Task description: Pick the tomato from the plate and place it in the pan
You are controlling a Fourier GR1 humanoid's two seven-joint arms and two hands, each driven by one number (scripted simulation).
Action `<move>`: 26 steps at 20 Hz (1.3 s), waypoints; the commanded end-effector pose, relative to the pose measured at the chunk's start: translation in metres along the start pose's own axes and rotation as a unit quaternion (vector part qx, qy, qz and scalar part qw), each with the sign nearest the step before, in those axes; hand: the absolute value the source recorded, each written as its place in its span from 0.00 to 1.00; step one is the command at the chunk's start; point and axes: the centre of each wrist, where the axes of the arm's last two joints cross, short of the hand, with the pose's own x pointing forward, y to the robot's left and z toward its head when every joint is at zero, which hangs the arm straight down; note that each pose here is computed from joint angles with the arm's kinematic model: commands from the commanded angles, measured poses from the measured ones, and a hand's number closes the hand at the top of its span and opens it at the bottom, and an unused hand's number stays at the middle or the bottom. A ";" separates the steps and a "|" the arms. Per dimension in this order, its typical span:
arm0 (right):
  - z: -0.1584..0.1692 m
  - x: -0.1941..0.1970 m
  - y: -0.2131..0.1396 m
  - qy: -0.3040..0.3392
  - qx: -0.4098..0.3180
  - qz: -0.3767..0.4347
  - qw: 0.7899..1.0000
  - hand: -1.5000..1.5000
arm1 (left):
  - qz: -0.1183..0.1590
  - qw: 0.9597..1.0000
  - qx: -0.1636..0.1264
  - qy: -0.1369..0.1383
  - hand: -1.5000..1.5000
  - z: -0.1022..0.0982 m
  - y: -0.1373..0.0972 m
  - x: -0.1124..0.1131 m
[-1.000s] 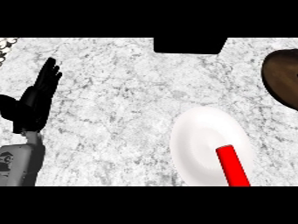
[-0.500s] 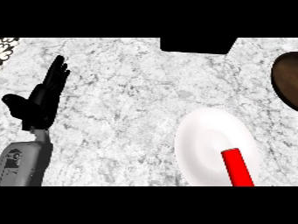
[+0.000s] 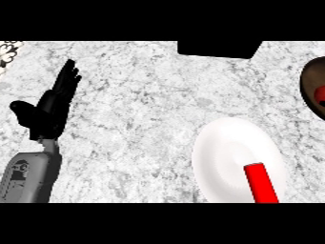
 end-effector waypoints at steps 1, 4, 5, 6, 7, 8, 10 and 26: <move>0.005 -0.010 0.009 0.000 0.037 -0.038 0.999 0.00 | -0.002 1.000 0.006 0.002 0.50 -0.003 0.009 0.004; 0.008 -0.017 0.001 -0.021 0.014 -0.054 0.998 0.00 | 0.002 1.000 0.003 0.000 0.50 0.003 0.005 -0.001; 0.009 -0.017 0.006 -0.048 -0.004 -0.078 0.996 0.00 | 0.000 1.000 0.009 0.003 0.50 0.005 0.008 -0.006; 0.008 -0.016 0.003 -0.048 -0.017 -0.087 0.995 0.00 | 0.001 1.000 0.003 0.009 0.50 0.007 0.003 -0.008; 0.008 -0.019 -0.005 -0.066 -0.027 -0.102 0.992 0.00 | 0.004 1.000 0.013 0.007 0.50 -0.001 0.003 0.005; 0.007 -0.018 -0.017 -0.069 -0.050 -0.128 0.988 0.00 | 0.005 1.000 0.013 0.000 0.50 0.003 0.010 0.001; 0.011 -0.024 -0.009 -0.060 -0.081 -0.171 0.980 0.00 | -0.004 1.000 0.018 0.005 0.50 0.006 0.020 0.001; 0.096 -0.124 -0.107 -0.131 0.021 -0.302 0.944 0.00 | -0.007 0.998 0.047 0.031 0.50 0.010 0.032 -0.015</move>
